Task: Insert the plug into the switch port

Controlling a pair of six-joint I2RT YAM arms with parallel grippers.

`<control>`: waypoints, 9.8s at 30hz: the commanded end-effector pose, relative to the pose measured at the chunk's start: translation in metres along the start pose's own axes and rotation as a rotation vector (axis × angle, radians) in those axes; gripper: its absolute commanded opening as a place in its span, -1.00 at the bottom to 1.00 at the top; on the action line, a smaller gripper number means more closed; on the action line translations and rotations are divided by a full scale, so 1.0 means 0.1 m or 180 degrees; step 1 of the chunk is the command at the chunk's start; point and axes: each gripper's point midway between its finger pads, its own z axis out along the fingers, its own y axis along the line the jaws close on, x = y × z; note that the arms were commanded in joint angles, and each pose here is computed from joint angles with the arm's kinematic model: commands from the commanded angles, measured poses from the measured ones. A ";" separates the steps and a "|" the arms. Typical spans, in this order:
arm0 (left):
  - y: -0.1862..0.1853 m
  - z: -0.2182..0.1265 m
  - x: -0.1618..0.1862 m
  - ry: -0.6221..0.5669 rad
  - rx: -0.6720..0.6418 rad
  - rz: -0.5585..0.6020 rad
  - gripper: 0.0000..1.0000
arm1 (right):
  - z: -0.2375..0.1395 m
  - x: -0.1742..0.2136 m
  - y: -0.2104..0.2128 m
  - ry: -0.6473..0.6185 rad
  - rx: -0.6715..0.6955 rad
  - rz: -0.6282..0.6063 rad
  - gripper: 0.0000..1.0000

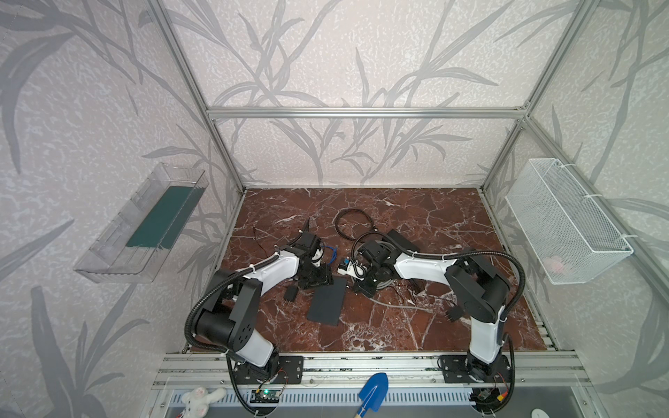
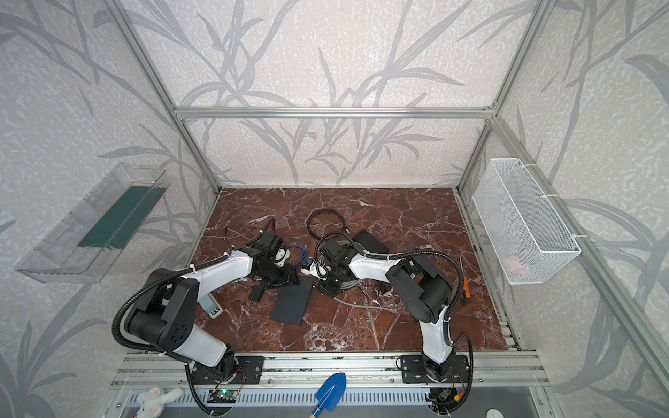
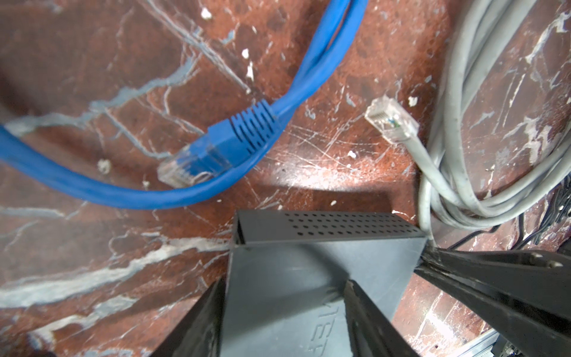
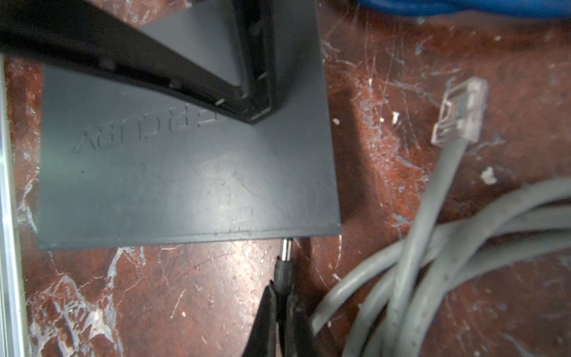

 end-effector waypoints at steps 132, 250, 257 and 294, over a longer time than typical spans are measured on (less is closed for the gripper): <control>0.22 -0.22 -0.39 -0.0588 -0.0493 -0.0457 0.26 | -2.03 2.69 -0.32 0.0197 0.2417 0.5097 0.76; 0.00 -0.52 -0.23 -0.0188 -0.0077 -0.0599 0.20 | -1.28 -0.02 -0.59 -0.0403 0.0758 0.1920 0.23; 0.17 -0.58 -0.53 -0.0531 -0.0227 -0.0842 0.20 | -0.78 -0.27 -0.63 -0.0222 0.0823 0.1624 0.29; 0.03 -0.54 -1.12 -0.0543 -0.0345 0.1252 0.09 | -0.69 -0.48 -0.74 -0.0278 0.0844 0.1839 0.29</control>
